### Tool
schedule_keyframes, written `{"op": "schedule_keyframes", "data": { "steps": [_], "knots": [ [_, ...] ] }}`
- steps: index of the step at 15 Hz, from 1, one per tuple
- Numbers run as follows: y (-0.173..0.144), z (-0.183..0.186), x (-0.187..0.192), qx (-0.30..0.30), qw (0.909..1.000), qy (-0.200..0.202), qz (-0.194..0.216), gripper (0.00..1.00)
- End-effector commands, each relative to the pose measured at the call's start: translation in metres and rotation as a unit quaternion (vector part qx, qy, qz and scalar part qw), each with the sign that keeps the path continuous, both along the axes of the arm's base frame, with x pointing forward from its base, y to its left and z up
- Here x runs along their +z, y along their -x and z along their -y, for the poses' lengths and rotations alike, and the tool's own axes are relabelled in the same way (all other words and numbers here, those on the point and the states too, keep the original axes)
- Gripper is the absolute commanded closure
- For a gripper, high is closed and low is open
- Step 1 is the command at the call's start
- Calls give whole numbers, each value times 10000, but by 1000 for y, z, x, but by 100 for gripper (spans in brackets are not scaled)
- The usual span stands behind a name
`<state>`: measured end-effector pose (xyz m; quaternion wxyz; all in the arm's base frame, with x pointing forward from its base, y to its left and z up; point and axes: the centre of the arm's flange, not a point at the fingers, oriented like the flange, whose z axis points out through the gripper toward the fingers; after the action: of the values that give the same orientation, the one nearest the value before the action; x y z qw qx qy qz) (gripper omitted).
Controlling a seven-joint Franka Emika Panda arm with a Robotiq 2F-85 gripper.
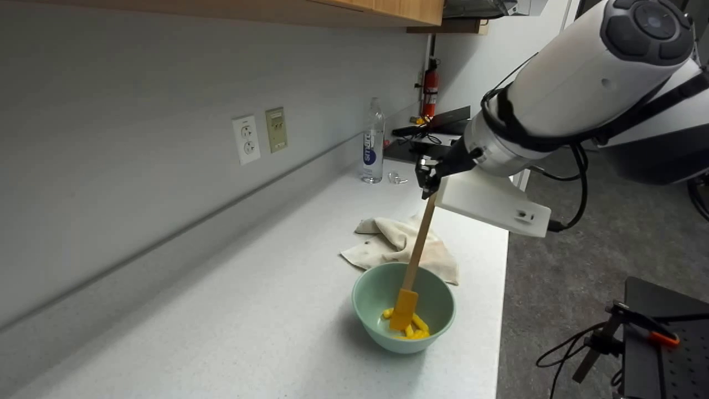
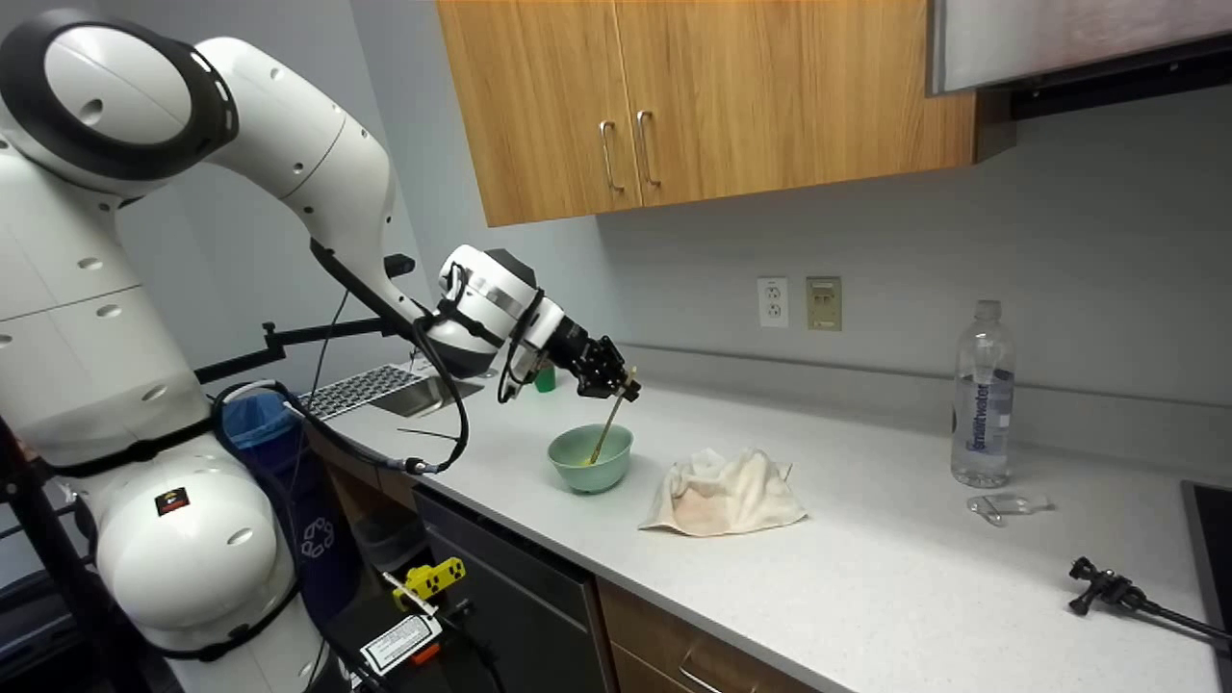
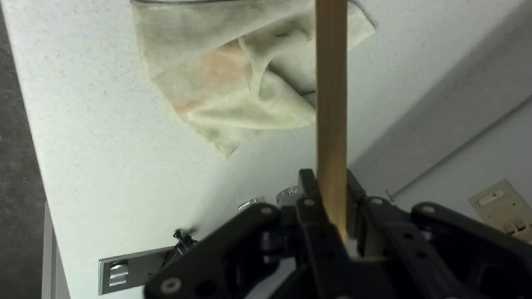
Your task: Use the spatula to stir the contents in the green bowl
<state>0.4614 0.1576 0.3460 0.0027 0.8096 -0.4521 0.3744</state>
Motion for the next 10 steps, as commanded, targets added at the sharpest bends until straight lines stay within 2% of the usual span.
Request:
{"op": "schedule_keyframes", "data": {
  "steps": [1,6,10],
  "knots": [
    [0,0,0,-190,9981,386,441,96],
    [1,-5,5,-463,9835,1095,1364,96],
    [5,-12,6,-541,9770,1354,1557,96]
  ]
}}
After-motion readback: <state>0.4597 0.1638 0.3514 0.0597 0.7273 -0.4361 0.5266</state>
